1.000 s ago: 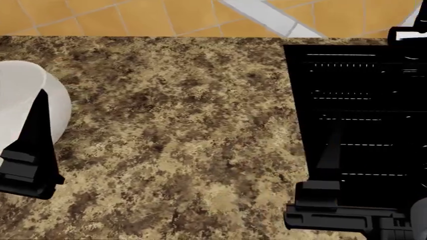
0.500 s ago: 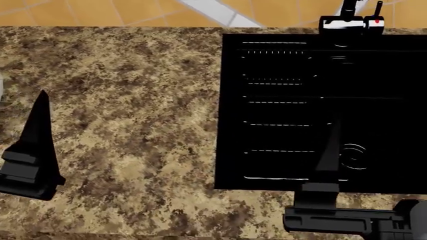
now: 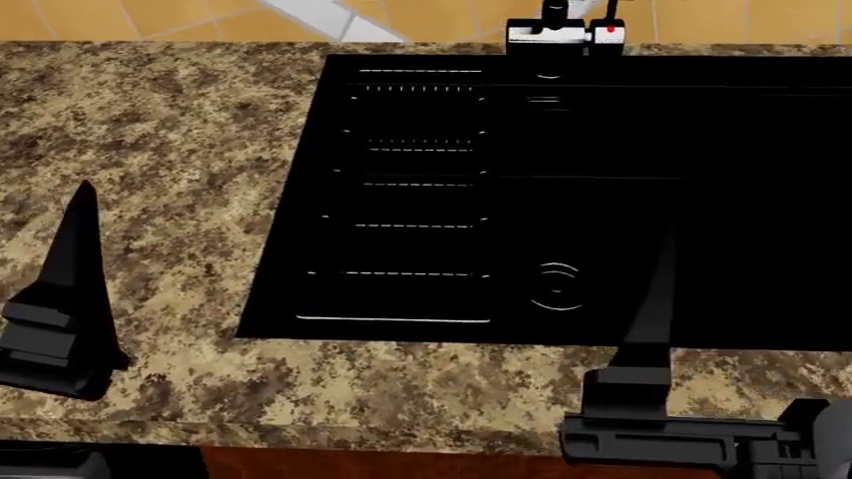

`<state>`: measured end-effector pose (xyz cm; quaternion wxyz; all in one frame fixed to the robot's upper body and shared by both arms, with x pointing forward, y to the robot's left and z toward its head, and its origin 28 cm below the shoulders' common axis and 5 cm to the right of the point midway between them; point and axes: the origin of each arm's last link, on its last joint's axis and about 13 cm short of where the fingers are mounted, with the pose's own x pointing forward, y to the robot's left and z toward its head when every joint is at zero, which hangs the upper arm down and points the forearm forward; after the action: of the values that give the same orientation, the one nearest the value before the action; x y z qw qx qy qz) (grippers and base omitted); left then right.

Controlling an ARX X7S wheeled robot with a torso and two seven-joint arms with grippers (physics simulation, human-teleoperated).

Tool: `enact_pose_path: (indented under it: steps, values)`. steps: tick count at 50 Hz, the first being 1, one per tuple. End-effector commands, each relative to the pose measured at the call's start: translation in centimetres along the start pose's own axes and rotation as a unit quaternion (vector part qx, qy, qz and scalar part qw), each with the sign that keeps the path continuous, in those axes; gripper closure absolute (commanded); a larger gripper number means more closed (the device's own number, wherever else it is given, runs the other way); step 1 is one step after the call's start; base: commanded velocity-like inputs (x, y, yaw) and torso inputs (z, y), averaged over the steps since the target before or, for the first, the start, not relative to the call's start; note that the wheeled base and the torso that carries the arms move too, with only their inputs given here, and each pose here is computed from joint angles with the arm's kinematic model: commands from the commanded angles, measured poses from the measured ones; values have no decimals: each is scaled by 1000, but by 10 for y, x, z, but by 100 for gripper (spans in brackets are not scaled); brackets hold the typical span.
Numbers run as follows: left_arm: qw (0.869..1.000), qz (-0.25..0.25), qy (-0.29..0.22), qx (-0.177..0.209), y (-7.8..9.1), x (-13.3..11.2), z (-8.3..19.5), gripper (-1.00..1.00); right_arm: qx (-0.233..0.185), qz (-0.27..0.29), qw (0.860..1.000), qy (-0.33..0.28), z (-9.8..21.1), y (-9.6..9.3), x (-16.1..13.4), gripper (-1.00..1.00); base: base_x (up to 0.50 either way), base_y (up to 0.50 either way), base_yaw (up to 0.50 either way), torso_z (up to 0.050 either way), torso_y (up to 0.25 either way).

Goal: Place the eggs and milk next to the bowl.

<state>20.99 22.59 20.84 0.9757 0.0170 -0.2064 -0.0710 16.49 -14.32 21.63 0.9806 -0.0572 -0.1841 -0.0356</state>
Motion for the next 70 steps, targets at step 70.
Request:
enact_pose_path:
  steps: [70]
  values:
    - [1000, 17, -24, -6, 3, 5, -2, -100, 6, 37, 999, -16, 3, 6, 2, -100, -43, -500, 0, 0, 0]
